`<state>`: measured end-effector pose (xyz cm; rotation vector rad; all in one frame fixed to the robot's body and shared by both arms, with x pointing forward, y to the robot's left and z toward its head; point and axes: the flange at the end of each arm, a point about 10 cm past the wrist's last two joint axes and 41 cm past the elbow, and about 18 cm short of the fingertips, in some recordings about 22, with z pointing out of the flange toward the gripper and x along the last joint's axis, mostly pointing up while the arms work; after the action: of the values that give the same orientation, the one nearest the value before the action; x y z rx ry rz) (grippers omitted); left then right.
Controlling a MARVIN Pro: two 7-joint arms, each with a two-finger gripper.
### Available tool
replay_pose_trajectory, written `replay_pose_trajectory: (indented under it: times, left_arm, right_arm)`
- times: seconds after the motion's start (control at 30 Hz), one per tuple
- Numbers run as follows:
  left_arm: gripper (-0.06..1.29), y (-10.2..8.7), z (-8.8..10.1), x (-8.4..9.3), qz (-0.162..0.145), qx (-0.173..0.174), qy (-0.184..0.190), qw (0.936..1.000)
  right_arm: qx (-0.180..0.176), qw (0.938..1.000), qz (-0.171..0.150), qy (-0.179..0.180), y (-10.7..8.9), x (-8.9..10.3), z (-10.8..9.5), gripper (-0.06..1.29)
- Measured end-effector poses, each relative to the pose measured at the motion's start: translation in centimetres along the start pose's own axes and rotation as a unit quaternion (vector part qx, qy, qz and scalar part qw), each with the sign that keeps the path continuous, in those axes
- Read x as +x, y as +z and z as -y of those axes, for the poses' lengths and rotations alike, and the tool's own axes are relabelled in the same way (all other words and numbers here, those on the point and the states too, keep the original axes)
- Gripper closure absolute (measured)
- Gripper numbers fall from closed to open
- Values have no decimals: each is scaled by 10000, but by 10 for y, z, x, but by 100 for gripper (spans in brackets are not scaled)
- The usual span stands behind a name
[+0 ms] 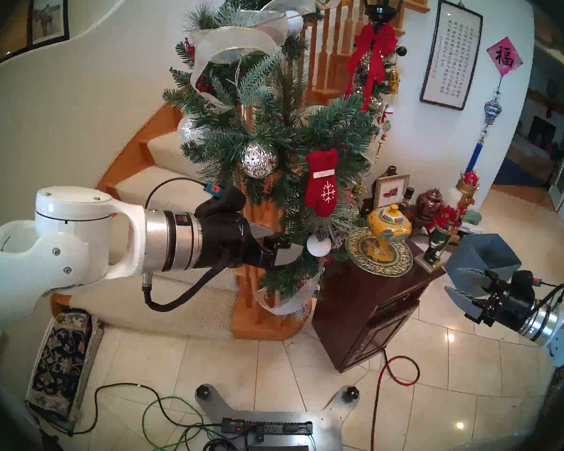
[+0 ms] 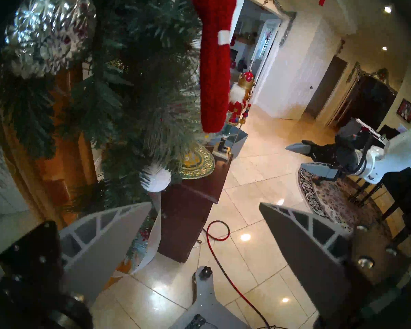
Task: Hang the ornament onto the Christmas-tree-style decoration
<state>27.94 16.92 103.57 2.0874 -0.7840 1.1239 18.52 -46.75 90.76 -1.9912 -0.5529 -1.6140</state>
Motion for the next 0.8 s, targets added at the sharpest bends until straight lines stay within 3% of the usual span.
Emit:
replay_pose_trajectory:
  times: [0.3, 0.8]
  left_arm:
    - [0, 7, 4, -24, 30, 116, 81, 9999]
    - [0, 15, 2, -44, -518, 135, 528, 9972]
  right_arm:
    - [0, 10000, 0, 0, 0, 0, 0, -2]
    - [2, 10000, 1, 0, 0, 0, 0, -2]
